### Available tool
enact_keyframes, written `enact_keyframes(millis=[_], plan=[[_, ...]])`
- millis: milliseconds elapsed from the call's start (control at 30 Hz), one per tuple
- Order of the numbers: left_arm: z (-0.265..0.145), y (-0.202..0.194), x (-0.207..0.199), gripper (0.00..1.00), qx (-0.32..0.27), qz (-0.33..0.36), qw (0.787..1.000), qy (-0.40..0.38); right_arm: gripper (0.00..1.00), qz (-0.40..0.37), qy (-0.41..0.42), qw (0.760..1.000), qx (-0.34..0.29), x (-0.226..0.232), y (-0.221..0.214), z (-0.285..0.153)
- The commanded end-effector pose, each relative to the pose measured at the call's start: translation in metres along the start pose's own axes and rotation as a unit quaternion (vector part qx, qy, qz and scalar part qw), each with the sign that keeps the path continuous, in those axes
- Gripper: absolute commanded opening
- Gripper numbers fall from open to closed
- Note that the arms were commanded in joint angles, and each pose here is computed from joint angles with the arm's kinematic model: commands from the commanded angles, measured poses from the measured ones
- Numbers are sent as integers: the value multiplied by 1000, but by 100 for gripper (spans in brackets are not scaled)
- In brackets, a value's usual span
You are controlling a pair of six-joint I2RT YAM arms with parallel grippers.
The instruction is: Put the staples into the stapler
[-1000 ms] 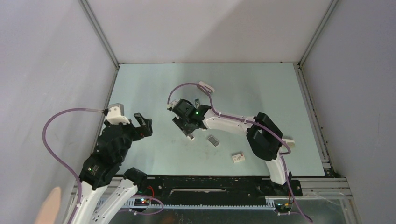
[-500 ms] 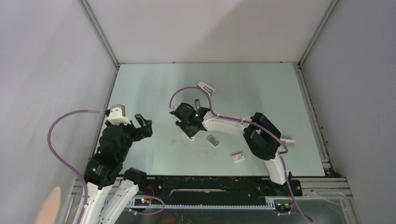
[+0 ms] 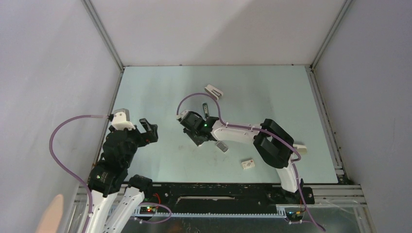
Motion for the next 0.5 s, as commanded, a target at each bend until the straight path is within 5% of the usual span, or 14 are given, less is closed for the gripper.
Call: enact_keyframes(millis=[0, 233, 467], plan=[[2, 4, -3, 100, -10, 7, 1000, -12, 5, 3, -15, 998, 53, 2, -36, 28], [2, 6, -2, 100, -14, 5, 1000, -10, 3, 13, 0, 1000, -21, -10, 11, -40], [2, 5, -1, 100, -12, 5, 1000, -10, 2, 14, 11, 1000, 6, -14, 10, -41]])
Point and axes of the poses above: each gripper's point midway between its finger pads, its own z axis out along the fingers, its own x axis along the line the jaws close on, y = z × x, the point moved 6 cm from there along -z, back along the fingers, and after that the axes turned 12 degrees about -z, right-handed, at the moved point
